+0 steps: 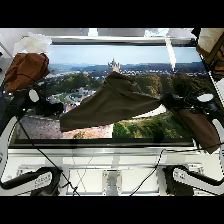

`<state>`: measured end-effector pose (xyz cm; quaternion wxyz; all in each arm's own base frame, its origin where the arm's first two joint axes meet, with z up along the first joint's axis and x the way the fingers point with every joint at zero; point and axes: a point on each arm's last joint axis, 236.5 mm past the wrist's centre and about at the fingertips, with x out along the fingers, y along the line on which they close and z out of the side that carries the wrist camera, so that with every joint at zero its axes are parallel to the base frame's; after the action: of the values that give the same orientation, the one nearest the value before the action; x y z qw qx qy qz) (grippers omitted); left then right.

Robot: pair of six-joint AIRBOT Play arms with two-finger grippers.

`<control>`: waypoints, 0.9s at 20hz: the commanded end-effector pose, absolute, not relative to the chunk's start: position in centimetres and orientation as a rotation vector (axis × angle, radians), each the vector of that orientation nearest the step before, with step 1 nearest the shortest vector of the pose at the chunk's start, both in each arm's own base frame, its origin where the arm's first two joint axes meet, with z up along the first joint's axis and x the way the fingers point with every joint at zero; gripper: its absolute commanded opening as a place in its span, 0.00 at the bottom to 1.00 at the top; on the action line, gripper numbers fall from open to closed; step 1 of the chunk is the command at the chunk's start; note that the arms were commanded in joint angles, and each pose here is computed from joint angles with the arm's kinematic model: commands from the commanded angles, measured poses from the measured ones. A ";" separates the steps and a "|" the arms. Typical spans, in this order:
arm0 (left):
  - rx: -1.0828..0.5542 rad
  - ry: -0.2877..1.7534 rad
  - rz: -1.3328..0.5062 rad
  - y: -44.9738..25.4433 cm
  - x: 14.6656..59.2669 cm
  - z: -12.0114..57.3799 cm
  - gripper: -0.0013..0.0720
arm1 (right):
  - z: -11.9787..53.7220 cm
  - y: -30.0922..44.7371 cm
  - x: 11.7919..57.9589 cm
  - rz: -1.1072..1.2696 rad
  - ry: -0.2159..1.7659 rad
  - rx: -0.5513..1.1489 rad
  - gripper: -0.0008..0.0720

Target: Fold the shirts.

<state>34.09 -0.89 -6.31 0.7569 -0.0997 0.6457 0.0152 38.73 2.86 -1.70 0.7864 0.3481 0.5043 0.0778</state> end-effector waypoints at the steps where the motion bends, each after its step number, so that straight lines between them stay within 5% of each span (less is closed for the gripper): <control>1: -0.352 1.608 -0.065 -4.0 31.1 -9.1 0.65 | -0.5 0.8 39.6 0.124 1.010 0.735 0.05; 7: -0.276 1.929 -0.132 -3.7 23.8 -8.3 0.64 | -0.5 0.3 40.0 0.113 0.991 0.718 0.05; 18: -0.581 1.921 -0.130 -8.6 20.9 -9.6 0.64 | -0.6 0.8 39.4 0.154 1.011 0.679 0.05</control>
<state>21.76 -6.91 -8.17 0.5443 -0.1961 0.8133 -0.0612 39.54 0.77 -0.66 0.8175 0.3218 0.4728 0.0688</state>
